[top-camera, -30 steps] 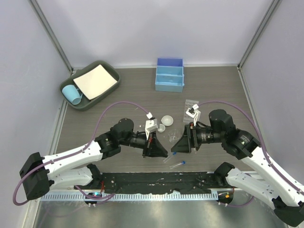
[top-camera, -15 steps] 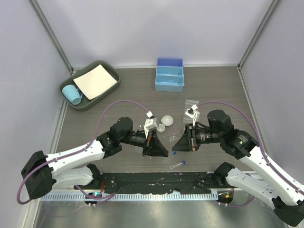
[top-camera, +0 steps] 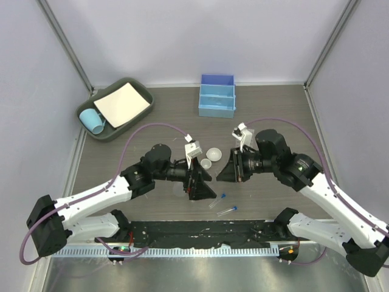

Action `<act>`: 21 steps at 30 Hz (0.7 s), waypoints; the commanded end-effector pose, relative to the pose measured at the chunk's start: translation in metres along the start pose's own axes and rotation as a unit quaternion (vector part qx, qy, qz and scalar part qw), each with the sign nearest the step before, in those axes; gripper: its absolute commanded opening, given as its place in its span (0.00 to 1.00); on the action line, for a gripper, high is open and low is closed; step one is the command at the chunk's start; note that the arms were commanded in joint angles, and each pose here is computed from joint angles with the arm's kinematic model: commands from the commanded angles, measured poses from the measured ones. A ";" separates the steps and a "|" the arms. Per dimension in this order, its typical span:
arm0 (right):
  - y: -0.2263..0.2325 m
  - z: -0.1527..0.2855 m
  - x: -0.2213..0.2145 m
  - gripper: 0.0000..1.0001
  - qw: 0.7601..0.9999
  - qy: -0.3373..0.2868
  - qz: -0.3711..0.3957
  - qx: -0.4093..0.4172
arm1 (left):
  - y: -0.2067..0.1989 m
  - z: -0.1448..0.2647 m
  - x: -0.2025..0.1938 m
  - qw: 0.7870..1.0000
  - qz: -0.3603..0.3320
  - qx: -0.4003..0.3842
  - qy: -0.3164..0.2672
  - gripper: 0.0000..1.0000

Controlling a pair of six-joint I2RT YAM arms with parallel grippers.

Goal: Organize the chemistry lab equipment

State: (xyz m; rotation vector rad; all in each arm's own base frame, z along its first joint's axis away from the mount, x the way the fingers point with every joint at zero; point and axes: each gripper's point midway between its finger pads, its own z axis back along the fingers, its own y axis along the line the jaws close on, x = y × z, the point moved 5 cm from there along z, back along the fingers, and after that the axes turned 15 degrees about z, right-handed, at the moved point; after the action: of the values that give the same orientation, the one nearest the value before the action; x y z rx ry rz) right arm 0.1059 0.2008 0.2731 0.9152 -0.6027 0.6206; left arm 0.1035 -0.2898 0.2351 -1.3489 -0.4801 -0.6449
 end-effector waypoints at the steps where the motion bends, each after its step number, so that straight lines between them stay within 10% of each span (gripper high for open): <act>1: -0.023 -0.001 0.042 0.01 0.991 -0.032 0.042 -0.123 | -0.001 0.015 0.034 0.993 -0.001 0.104 -0.055 0.99; 9: -0.106 0.000 0.102 0.01 0.934 -0.055 -0.005 -0.352 | 0.037 0.070 0.044 0.916 0.060 0.359 -0.169 1.00; 21: -0.232 0.021 0.151 0.01 0.867 -0.048 -0.097 -0.486 | 0.050 0.103 0.021 0.872 0.096 0.445 -0.181 1.00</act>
State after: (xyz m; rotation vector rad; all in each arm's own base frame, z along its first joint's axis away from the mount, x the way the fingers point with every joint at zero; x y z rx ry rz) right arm 0.3440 0.1271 0.2586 0.1427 -0.7469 0.0668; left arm 0.1547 -0.2018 0.2312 -0.6612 -0.7724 -0.0448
